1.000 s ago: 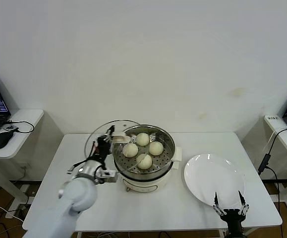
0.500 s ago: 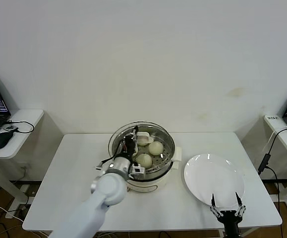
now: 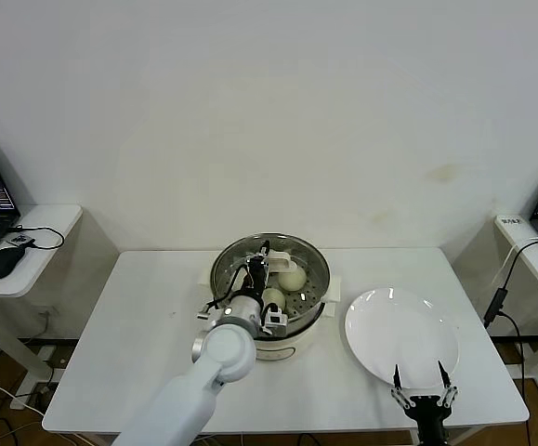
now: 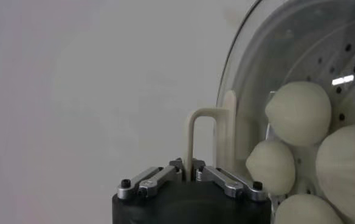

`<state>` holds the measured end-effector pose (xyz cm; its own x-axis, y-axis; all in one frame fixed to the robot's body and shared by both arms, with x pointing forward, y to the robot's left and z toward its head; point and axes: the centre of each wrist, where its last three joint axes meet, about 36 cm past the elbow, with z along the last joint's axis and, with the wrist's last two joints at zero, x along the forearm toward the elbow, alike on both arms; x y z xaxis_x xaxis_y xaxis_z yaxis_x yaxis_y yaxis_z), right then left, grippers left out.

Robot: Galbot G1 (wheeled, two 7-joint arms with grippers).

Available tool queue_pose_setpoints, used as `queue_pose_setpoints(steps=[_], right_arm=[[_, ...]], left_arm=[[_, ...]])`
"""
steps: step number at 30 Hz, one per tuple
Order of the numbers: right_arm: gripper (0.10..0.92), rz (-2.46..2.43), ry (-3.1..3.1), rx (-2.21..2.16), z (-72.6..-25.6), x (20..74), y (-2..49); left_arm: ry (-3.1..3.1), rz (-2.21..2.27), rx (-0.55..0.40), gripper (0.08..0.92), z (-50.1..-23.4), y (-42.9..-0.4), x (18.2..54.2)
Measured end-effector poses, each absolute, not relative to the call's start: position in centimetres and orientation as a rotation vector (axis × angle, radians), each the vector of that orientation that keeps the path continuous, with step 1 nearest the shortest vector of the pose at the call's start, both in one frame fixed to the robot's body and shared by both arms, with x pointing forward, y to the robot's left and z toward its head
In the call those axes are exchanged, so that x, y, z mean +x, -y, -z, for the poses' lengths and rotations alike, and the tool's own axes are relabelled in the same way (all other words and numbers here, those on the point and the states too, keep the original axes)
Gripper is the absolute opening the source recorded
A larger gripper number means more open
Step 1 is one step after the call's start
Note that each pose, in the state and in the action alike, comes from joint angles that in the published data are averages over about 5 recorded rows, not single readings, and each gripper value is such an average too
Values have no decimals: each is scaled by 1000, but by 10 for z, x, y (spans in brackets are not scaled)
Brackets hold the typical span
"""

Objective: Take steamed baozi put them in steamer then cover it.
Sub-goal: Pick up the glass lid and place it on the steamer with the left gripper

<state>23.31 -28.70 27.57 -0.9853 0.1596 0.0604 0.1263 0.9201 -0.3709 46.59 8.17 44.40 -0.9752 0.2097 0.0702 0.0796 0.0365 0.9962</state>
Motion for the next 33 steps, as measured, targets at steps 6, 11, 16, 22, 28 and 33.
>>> queue_pose_setpoints(steps=[6,11,16,22,28,33], right_arm=[[823,-565,2990,-212,-274,233,284],[823,-565,2990,-206,-274,232,284],[823,-565,2991,-201,-274,231,283],[823,-566,2990,-194,-273,230,282],[823,-565,2991,-187,-273,231,281],[823,-563,2990,-181,-272,232,279]], left_arm=[[-2194,-2099,306,149,-442,-79,466],[-2195,-2106,304,149,-440,-78,467],[-2200,-2121,299,149,-436,-80,470],[-2200,-2126,296,149,-434,-81,471],[-2210,-2114,294,188,-435,-80,470],[-2212,-2106,293,327,-437,-82,466]])
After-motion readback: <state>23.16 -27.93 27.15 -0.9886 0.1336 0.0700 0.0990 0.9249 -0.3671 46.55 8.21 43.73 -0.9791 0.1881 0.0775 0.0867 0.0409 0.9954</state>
